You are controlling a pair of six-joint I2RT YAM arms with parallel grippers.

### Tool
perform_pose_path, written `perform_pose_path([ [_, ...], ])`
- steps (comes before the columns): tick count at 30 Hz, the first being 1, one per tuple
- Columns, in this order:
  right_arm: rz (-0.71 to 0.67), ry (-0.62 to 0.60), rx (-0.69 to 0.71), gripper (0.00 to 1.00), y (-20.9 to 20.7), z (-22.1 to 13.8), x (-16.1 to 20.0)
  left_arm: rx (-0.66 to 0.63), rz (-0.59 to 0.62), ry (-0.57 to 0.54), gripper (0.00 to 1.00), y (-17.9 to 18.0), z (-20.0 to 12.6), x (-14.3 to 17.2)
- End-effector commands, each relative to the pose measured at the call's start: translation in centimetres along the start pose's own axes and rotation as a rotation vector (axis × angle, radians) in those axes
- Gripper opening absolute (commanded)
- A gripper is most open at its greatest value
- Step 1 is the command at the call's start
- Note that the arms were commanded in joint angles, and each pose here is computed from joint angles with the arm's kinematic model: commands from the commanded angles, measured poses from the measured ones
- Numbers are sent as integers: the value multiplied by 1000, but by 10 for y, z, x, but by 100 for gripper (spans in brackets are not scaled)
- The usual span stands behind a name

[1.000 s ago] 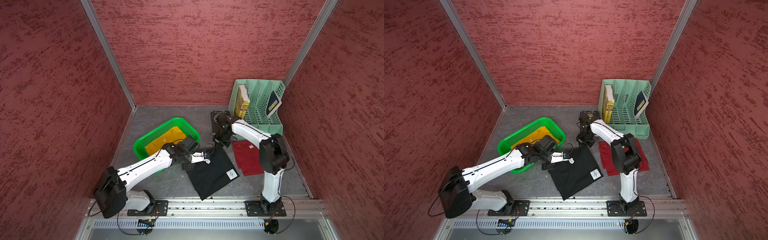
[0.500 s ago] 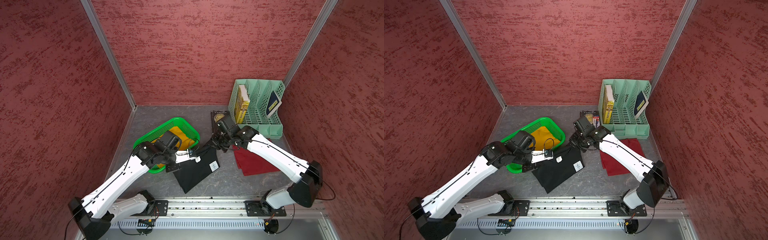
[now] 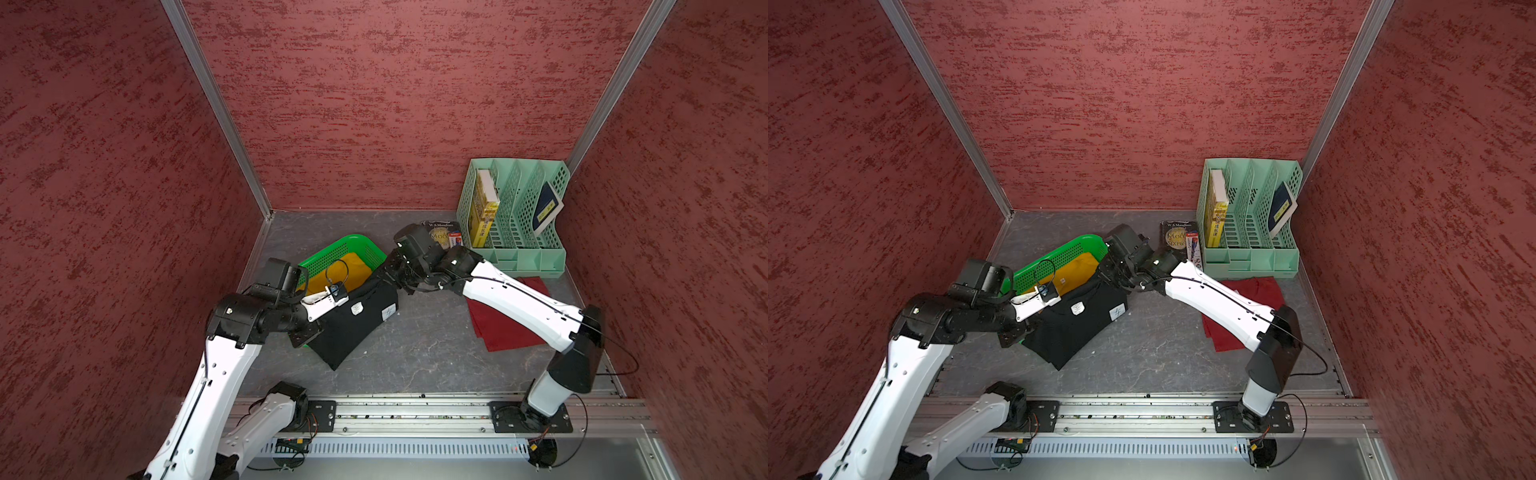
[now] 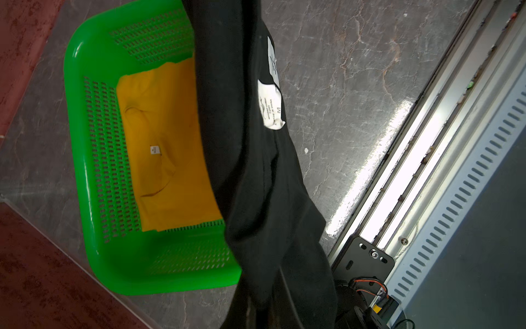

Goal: Put the folded t-shirts into the basket
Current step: Place the T-shirt in the bin.

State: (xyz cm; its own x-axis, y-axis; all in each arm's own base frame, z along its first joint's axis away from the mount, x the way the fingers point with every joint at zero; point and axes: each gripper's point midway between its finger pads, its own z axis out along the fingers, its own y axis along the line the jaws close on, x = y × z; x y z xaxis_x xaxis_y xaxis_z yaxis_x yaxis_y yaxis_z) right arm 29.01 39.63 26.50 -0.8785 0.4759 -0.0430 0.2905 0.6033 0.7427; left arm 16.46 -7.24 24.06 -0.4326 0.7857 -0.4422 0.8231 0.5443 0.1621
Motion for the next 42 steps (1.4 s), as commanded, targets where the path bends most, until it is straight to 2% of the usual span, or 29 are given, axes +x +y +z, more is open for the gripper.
perform_pose_path([
  [1,-31,-58,-67,0,31,9,-9,-70,-56,9,0,25,-4,8],
  [6,-61,-203,-20,0,37,36,-37,-222,-188,-18,0,92,0,23],
  [14,-40,-216,21,0,42,104,-59,-94,-318,15,0,125,43,46],
  [22,2,-273,71,0,21,143,-93,-93,-268,73,0,137,94,69],
  [30,3,-287,-1,0,20,183,-115,-94,-244,133,0,149,140,85],
  [37,12,-288,-15,0,14,205,-121,-170,-227,164,0,170,161,92],
  [42,27,-296,-38,0,16,207,-129,-213,-212,178,0,186,170,95],
])
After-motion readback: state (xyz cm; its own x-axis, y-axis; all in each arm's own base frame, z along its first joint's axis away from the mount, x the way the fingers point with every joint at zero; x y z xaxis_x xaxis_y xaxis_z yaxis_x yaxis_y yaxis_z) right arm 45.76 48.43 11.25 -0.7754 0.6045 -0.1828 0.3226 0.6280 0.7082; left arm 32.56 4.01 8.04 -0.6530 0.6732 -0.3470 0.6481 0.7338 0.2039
